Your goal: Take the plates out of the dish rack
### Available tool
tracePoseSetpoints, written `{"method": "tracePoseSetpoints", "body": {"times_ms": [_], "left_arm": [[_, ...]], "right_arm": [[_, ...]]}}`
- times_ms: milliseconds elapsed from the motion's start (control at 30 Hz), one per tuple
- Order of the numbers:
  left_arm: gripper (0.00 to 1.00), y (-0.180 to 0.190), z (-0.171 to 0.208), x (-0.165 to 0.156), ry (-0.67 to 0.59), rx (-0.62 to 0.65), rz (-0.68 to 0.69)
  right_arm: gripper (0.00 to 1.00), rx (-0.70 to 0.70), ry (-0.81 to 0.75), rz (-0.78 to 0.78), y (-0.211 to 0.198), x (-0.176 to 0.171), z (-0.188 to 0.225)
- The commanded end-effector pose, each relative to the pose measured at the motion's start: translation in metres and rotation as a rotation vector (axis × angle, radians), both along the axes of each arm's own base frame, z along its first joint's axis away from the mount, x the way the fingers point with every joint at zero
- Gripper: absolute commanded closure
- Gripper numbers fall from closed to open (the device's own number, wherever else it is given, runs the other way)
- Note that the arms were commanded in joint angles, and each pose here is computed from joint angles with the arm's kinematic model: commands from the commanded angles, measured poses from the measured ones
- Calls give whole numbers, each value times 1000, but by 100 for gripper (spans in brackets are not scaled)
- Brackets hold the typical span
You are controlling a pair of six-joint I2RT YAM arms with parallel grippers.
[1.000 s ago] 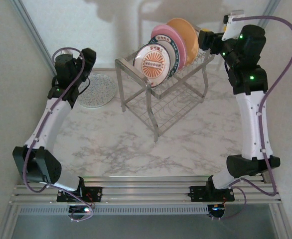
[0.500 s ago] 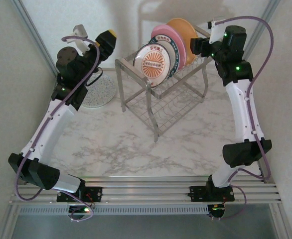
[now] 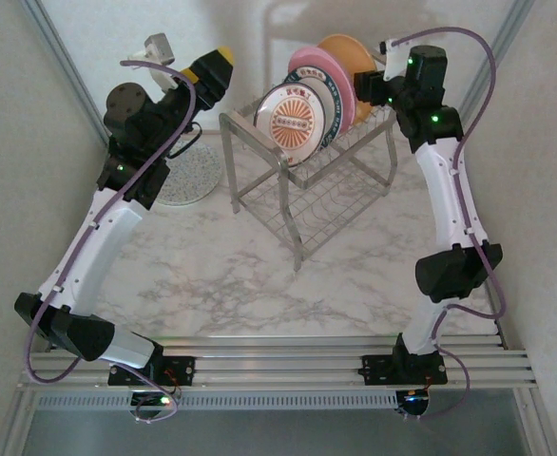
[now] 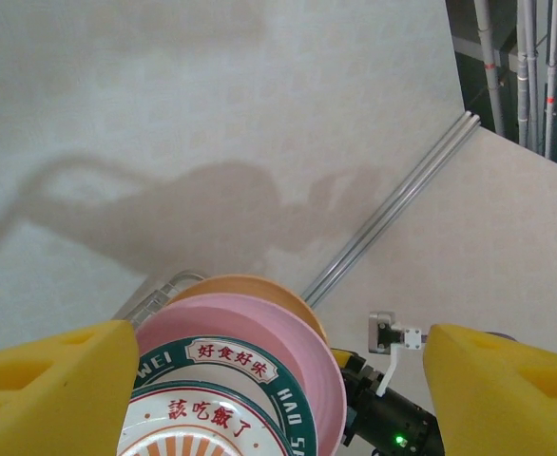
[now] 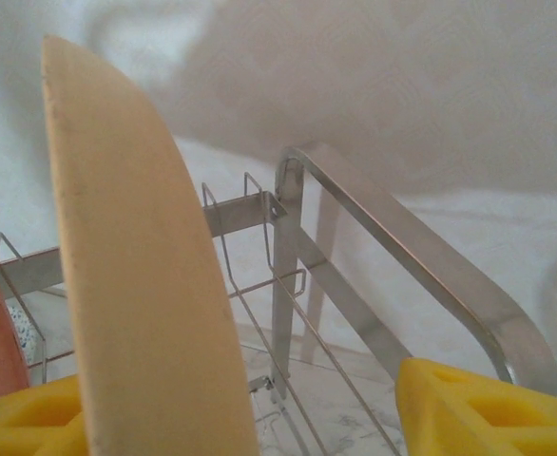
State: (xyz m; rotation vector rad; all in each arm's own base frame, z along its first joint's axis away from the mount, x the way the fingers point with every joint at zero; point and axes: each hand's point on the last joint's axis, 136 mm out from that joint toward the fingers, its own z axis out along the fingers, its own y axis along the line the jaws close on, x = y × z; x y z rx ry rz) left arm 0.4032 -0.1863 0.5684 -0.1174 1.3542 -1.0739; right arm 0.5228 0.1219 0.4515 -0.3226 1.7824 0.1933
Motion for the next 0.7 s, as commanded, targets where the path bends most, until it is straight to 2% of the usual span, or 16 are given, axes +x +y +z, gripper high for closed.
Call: {"method": "tracePoseSetpoints", "body": {"times_ms": [0,333,667], "left_arm": [[21,-5,11,-6,-38,5,-19],[21,-6,11,-4,-37,0,-21],[21,-7,11,-5,-40,-1,-26]], "right_arm": [[38,-20,-32,-12,6,4,8],[62,-46,-45,-33,12,5,11],[82,-54,-108,-37,19,-6,36]]}}
